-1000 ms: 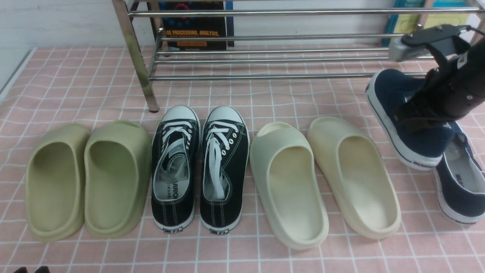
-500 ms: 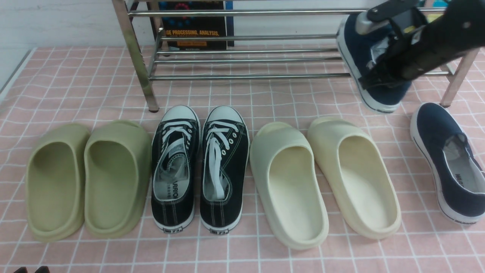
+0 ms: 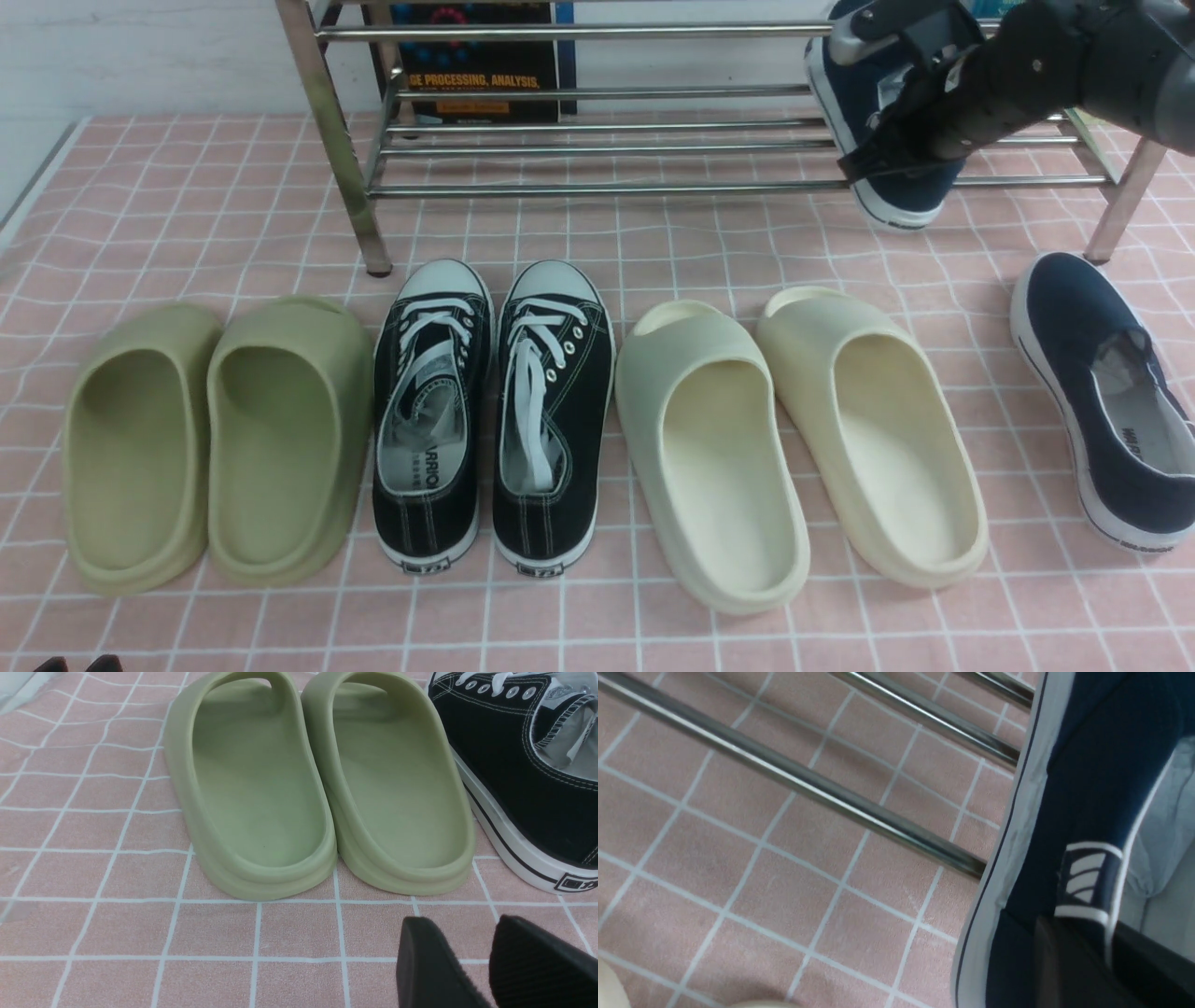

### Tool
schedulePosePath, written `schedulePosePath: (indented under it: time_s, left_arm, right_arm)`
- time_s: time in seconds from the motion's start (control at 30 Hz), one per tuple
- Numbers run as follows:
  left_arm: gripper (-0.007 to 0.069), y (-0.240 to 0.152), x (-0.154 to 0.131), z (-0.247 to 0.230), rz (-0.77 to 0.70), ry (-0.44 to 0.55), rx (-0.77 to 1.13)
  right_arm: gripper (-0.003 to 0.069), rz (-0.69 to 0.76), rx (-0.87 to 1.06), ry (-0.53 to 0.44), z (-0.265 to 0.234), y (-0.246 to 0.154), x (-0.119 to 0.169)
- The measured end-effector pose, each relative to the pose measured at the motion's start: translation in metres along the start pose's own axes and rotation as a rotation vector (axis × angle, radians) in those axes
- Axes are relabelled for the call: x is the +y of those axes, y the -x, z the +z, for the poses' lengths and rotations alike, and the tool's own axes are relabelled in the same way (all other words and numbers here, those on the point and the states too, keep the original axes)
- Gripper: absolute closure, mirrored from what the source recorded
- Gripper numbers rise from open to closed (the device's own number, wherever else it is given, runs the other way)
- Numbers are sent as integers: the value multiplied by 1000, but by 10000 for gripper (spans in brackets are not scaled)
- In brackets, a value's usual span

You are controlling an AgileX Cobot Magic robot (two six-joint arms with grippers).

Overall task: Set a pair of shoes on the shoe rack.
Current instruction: Use the right arm to put a shoe into the shoe rack, then use the right arm to grab the shoe closest to it

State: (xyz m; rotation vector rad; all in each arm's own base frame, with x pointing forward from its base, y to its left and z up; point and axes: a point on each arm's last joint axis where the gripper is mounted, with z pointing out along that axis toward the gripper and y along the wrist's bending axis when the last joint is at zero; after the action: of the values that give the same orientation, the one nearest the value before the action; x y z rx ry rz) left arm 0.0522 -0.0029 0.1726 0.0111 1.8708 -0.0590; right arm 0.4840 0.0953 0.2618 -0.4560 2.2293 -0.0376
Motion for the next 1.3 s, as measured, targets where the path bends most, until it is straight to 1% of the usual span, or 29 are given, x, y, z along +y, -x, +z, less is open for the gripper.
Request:
schedulePosePath:
  time_s: [0.03, 0.07, 0.13, 0.2, 0.3, 0.33, 0.37, 0.47, 0.57, 0.63, 0.67, 0.7, 0.73, 0.77, 0.8, 0.83, 0.87, 0.9, 1.03, 1.1, 1.13, 1.17, 1.27, 1.3]
  left_arm:
    - [386, 0, 0, 0, 0, 0, 0]
    - [386, 0, 0, 0, 0, 0, 0]
    - [386, 0, 0, 0, 0, 0, 0]
    - [386, 0, 0, 0, 0, 0, 0]
    - [386, 0, 0, 0, 0, 0, 0]
    - [386, 0, 0, 0, 0, 0, 0]
    - [386, 0, 0, 0, 0, 0, 0]
    - [386, 0, 0, 0, 0, 0, 0]
    - [386, 0, 0, 0, 0, 0, 0]
    - [386, 0, 0, 0, 0, 0, 0]
    - [386, 0, 0, 0, 0, 0, 0]
    - [386, 0, 0, 0, 0, 0, 0]
    - [386, 0, 0, 0, 0, 0, 0]
    - [386, 0, 0, 0, 0, 0, 0]
    - [386, 0, 0, 0, 0, 0, 0]
    - [386, 0, 0, 0, 0, 0, 0]
    - [386, 0, 0, 0, 0, 0, 0]
    - [386, 0, 0, 0, 0, 0, 0]
    - [386, 0, 0, 0, 0, 0, 0]
    - [386, 0, 0, 0, 0, 0, 0]
    - [386, 0, 0, 0, 0, 0, 0]
    - [386, 0, 0, 0, 0, 0, 0]
    - [386, 0, 0, 0, 0, 0, 0]
    - [386, 0, 0, 0, 0, 0, 0]
  right_arm:
    - [537, 7, -9, -4, 0, 1, -1]
    - [530, 7, -10, -5, 0, 1, -1]
    - [440, 15, -33, -13, -2, 5, -4]
    - [357, 33, -11, -11, -8, 6, -5]
    - [282, 86, 17, -11, -34, 13, -7]
    - [282, 86, 23, -10, -34, 12, -7]
    - [266, 106, 6, -15, -58, 22, -10]
    - [257, 93, -37, -57, -108, 37, -19]
    - [256, 107, -61, -115, -153, 43, -35]
    - [258, 145, -45, -138, -168, 41, -45]
    - [258, 218, 20, -152, -178, 32, -56]
    - [258, 231, 31, -155, -179, 30, -58]
    - [258, 275, 78, -148, -180, 25, -62]
    - [258, 337, 168, -134, -178, 12, -67]
    - [258, 365, 236, -119, -175, 1, -68]
    - [258, 384, 313, -104, -169, -12, -67]
    - [258, 387, 328, -100, -168, -14, -66]
    - [255, 400, 408, -83, -156, -33, -62]
    - [253, 424, 571, -62, -127, -83, -48]
    - [253, 433, 626, -58, -116, -108, -41]
    - [253, 434, 635, -57, -114, -113, -39]
    - [253, 436, 659, -53, -105, -134, -33]
    - [258, 435, 655, -51, -96, -158, -26]
    - [278, 435, 642, -52, -92, -166, -23]
